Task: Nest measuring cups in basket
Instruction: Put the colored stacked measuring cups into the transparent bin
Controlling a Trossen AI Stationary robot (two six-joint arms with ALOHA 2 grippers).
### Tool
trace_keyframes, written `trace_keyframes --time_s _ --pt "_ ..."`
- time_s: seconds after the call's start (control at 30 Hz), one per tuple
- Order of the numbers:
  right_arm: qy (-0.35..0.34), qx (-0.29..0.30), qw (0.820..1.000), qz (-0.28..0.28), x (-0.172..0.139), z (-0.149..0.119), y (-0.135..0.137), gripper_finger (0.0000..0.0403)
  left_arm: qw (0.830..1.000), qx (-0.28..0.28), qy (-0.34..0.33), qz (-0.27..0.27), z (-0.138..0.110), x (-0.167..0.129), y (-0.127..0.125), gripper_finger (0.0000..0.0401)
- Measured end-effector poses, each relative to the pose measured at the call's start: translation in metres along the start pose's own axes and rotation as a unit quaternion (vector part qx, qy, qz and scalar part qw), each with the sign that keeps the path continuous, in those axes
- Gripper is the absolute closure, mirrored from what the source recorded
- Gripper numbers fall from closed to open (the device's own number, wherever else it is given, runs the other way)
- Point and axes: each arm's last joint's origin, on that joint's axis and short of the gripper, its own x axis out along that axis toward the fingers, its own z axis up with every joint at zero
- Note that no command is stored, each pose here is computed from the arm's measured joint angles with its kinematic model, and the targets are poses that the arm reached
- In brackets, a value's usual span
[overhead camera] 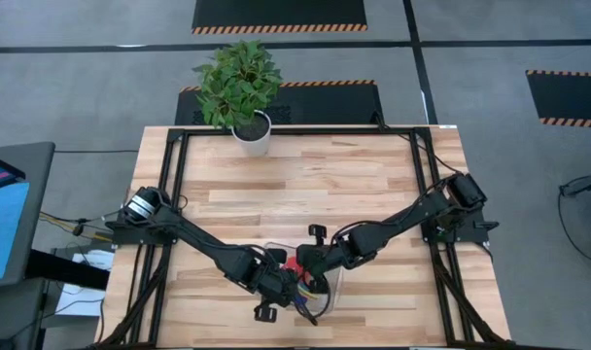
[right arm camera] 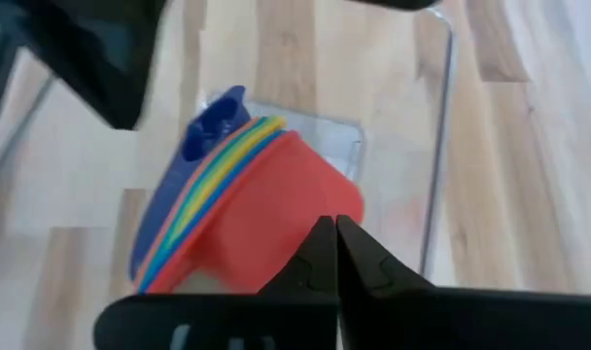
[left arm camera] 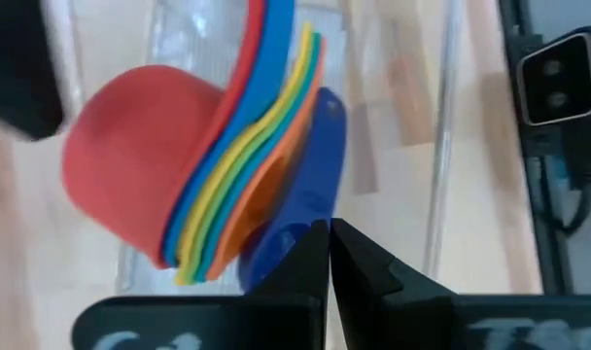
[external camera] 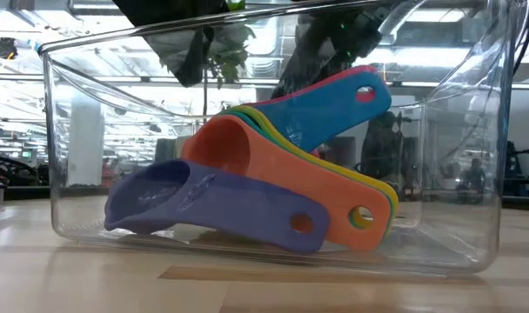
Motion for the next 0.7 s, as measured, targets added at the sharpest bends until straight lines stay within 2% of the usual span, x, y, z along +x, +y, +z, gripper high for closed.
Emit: trace_keyframes --time_s 0.23,0.37,0.53,0.7 --pt "0.0 -0.003 1.0 -0.015 0.003 -0.001 -0.002 0.0386 1.0 0.0 -0.009 0.003 0.001 0.001 0.0 0.0401" --pt "0.001 -0.003 1.0 -0.015 0.004 -0.001 -0.003 0.0395 1.0 -0.007 -0.005 0.006 -0.008 0.014 0.003 0.0401" --pt "-0.002 0.0 1.0 -0.016 0.005 0.0 -0.004 0.0392 0.999 -0.015 -0.009 0.048 -0.014 0.019 0.006 0.0401" --pt "-0.001 0.003 1.0 -0.02 0.006 0.001 -0.008 0.039 0.998 -0.012 -0.014 0.056 -0.012 0.019 0.01 0.0401"
